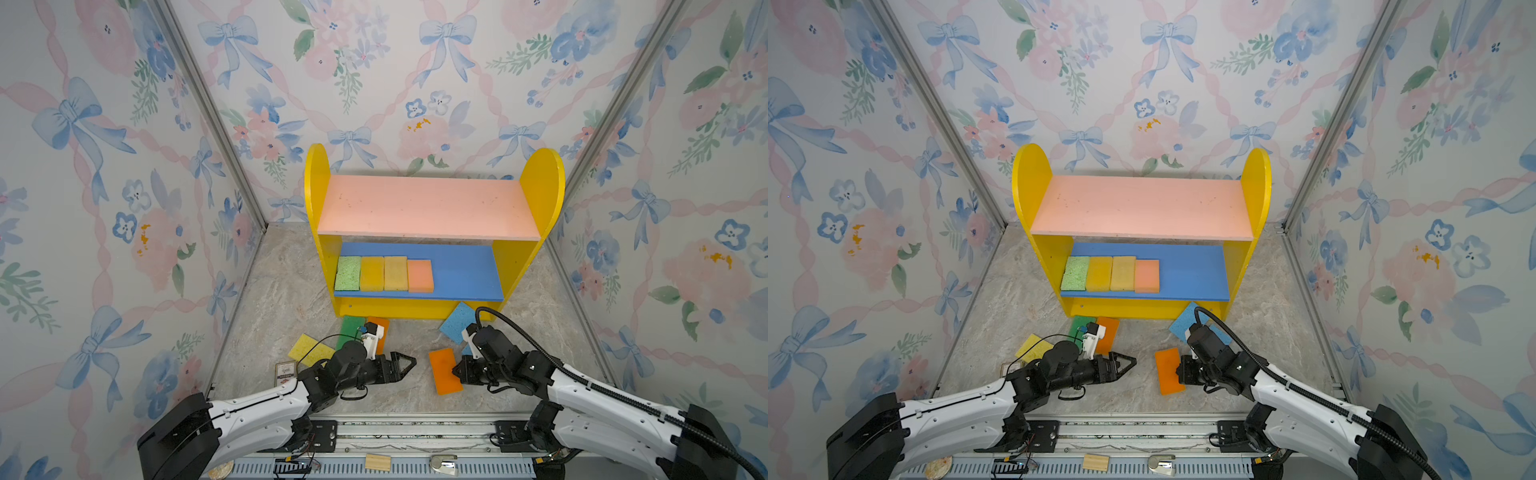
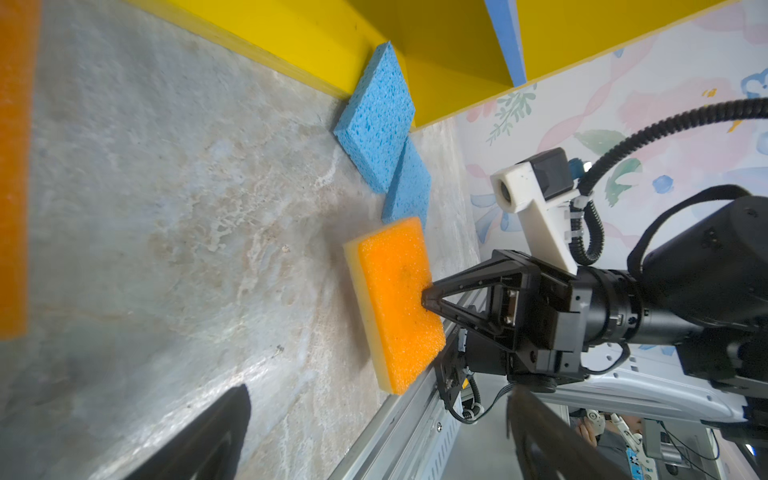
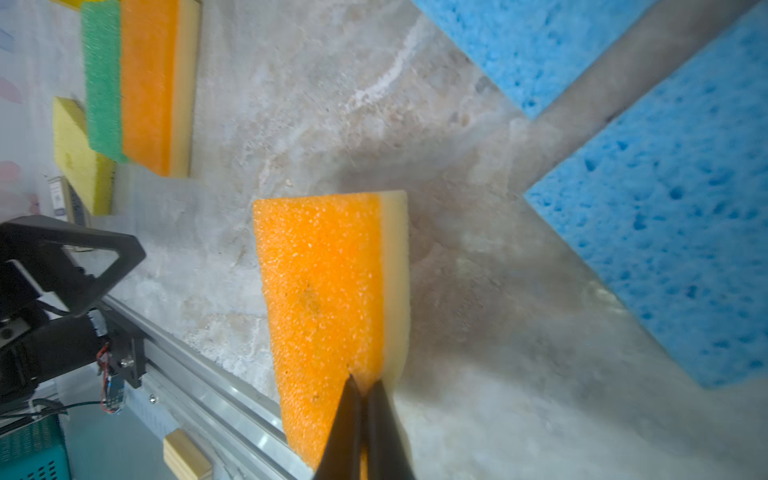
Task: Place and organize the cleaning sponges onto the shelf
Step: 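Grasp the orange sponge with the right gripper and lift it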
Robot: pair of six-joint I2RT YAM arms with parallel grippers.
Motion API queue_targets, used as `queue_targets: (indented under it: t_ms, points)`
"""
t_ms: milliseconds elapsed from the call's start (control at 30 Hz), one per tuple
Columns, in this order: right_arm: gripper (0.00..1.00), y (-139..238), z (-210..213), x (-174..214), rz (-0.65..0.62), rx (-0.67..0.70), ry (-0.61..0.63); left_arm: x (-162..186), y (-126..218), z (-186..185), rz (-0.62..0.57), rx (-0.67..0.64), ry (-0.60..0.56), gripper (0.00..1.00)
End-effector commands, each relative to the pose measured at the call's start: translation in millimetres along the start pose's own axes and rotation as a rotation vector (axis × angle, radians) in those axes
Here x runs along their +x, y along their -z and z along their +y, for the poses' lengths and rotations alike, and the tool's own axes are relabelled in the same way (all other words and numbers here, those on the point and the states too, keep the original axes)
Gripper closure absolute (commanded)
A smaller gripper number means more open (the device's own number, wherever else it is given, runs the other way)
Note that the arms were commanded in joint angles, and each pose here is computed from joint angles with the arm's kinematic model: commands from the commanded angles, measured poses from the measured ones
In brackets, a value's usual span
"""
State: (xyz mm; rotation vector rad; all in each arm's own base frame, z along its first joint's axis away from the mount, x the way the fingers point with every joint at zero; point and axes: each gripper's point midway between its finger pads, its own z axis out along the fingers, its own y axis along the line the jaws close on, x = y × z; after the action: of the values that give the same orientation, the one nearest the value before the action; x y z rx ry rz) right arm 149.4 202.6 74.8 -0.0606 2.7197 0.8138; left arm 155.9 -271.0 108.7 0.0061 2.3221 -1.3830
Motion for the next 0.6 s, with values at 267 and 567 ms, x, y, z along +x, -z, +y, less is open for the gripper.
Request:
queue_targets:
  t_ms: [267, 567]
  points:
    - [0.97, 39.4, 93.6, -35.7, -0.08, -0.368, 0.065, -19.8, -3.9, -47.4, -0.046, 0.164, 0.024, 0.07]
    - [0.97, 43.4, 123.4, -28.4, -0.055, -0.452, 0.125, -30.6, -2.9, -62.9, -0.088, 0.223, 0.027, 0.38]
